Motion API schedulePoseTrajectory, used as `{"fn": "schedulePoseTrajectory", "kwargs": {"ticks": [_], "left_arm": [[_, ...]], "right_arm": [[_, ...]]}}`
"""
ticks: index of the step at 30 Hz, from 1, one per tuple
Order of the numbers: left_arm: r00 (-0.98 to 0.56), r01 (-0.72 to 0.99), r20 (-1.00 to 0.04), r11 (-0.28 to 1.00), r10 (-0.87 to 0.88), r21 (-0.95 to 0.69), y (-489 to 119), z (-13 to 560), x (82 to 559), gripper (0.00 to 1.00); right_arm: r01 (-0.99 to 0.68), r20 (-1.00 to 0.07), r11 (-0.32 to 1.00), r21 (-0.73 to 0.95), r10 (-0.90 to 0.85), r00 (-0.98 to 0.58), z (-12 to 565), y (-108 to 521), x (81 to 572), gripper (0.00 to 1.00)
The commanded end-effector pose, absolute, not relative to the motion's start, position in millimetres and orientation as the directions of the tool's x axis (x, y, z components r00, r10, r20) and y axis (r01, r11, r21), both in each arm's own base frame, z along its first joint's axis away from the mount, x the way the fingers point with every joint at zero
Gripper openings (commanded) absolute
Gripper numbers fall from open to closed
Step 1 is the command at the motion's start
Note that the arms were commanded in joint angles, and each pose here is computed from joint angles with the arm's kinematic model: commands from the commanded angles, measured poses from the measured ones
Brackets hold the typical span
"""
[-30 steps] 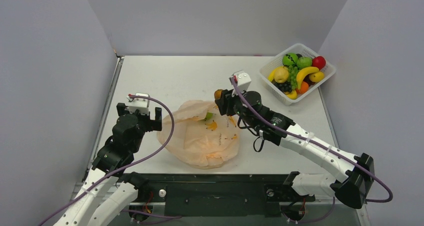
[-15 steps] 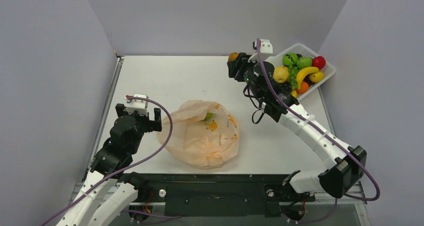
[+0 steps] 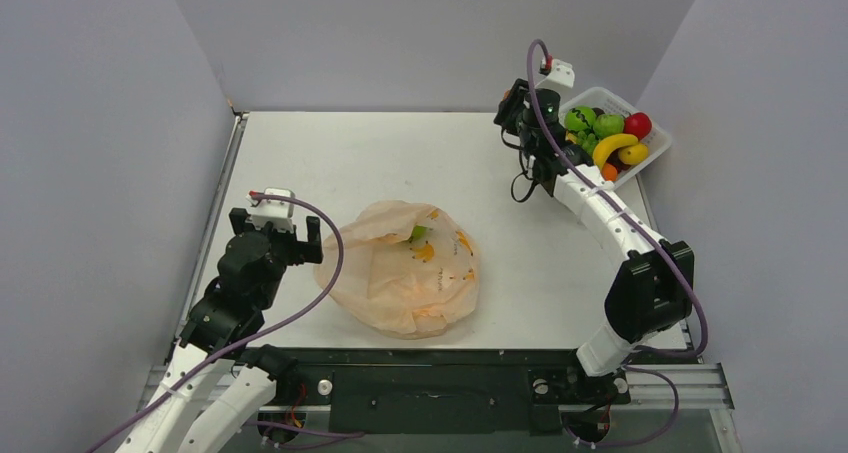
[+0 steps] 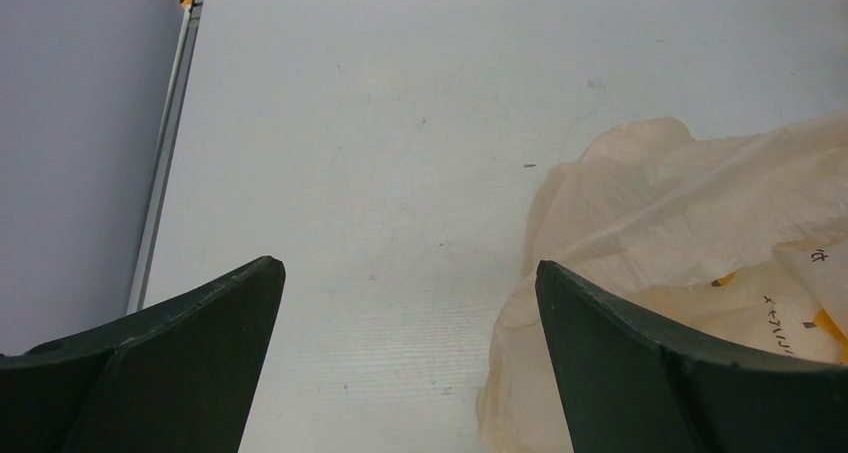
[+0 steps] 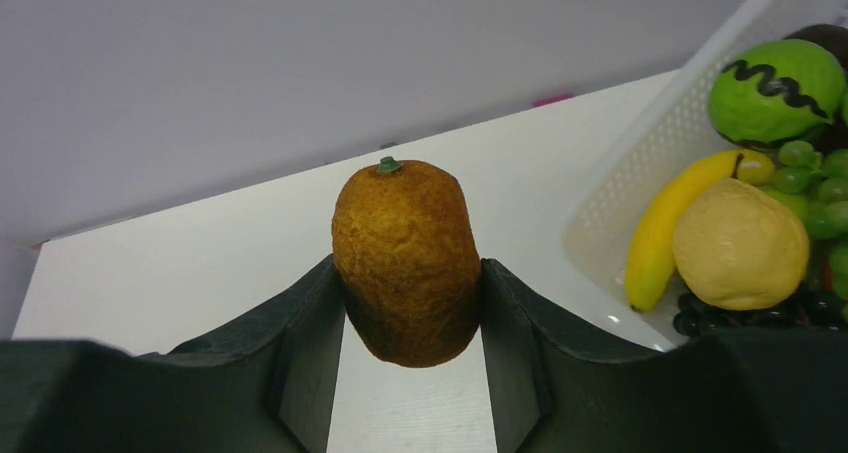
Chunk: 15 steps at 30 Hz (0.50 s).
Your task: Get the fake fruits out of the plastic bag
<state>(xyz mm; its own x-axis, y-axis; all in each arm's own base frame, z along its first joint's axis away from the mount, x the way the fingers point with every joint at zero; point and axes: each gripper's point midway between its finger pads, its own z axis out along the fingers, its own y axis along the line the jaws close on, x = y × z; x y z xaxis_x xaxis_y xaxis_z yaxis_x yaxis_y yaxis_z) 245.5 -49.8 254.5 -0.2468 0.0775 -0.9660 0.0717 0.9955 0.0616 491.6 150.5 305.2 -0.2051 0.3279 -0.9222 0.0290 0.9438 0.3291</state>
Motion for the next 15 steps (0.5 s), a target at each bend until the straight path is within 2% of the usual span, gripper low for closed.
{"fn": "schedulePoseTrajectory", "kwargs": {"ticks": [1, 9, 15], "left_arm": [[-0.209, 0.092, -0.977, 0.996, 0.038, 0.019, -55.9, 266.2, 249.4, 0.97], [-0.224, 0.099, -0.974, 0.995, 0.032, 0.009, -57.3, 264.0, 252.5, 0.97], [-0.229, 0.11, -0.973, 0.994, 0.029, 0.004, -59.6, 262.8, 254.5, 0.97]], "right_arm": [[0.151, -0.898, 0.921, 0.359, 0.384, -0.214, 286.0, 106.9, 505.7, 0.0], [0.435, -0.89, 0.868, 0.241, 0.376, -0.258, 232.7, 9.7, 514.9, 0.0], [0.534, -0.896, 0.826, 0.181, 0.362, -0.257, 221.4, -38.2, 520.6, 0.0]]}}
